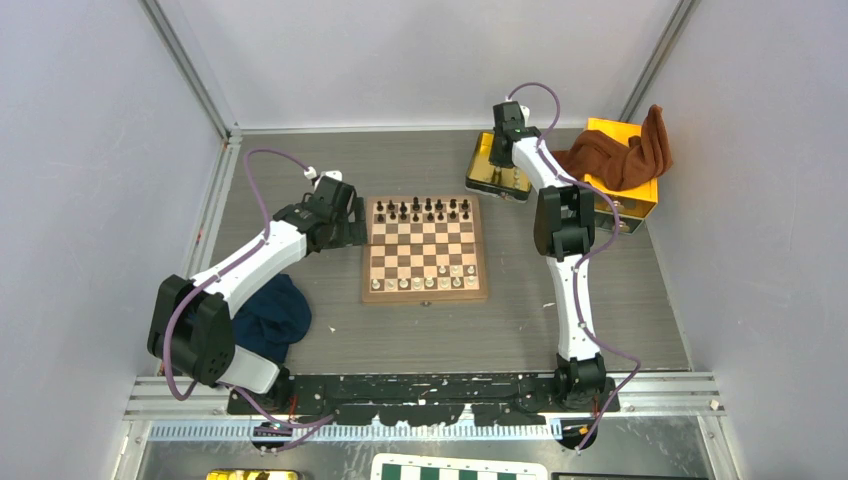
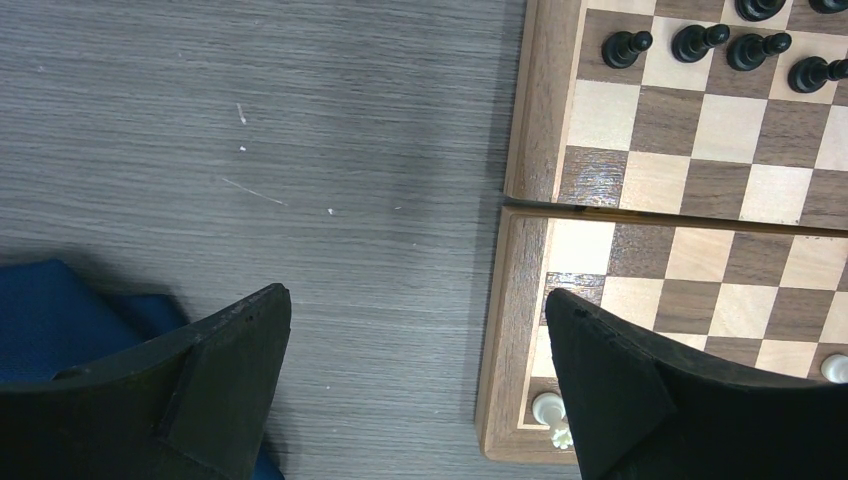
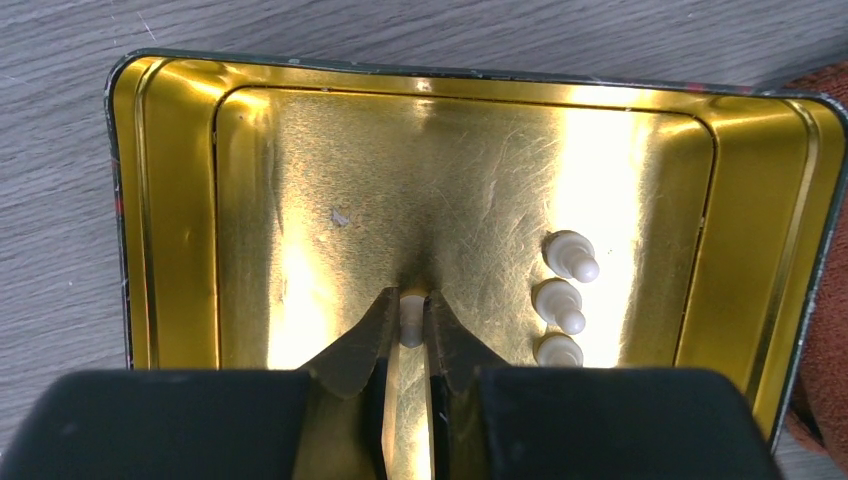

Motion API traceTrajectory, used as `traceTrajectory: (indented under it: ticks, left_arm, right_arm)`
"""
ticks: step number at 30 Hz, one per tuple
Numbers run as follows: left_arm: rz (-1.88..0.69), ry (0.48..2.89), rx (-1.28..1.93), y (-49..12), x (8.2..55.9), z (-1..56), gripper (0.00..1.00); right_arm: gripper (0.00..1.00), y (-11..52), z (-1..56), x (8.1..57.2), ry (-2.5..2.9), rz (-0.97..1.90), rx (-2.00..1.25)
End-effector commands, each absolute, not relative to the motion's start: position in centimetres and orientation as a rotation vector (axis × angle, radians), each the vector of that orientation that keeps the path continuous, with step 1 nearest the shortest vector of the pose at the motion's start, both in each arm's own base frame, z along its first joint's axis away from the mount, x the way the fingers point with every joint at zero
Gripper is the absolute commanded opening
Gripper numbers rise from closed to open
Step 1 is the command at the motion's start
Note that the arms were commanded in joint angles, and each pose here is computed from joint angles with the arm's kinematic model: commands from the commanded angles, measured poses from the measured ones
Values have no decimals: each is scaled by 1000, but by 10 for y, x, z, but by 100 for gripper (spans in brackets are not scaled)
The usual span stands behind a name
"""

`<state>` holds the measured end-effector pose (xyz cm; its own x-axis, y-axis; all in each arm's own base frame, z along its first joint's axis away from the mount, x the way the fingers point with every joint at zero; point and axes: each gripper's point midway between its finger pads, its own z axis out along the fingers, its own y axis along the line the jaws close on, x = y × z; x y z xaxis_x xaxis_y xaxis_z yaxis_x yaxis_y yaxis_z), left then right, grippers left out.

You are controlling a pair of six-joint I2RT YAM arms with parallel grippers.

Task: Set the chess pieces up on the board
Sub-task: Pick up the chess piece from the storage box.

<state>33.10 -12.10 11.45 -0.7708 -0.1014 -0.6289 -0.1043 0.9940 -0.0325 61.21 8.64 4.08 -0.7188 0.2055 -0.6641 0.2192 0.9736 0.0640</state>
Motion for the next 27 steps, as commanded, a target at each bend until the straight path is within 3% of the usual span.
traceTrajectory:
  ticks: [1, 6, 27]
  left_arm:
    - [-22, 2395, -154, -124, 347, 132, 98]
    - [-27, 2392, -154, -125, 346, 134, 98]
    - [-51, 2352, -163, -118, 332, 146, 98]
  right_arm:
    - [8, 86, 71, 623, 2327, 0, 302]
    - [1, 83, 80, 623, 2311, -14, 301]
    - [1, 94, 170, 595, 2199, -27, 234]
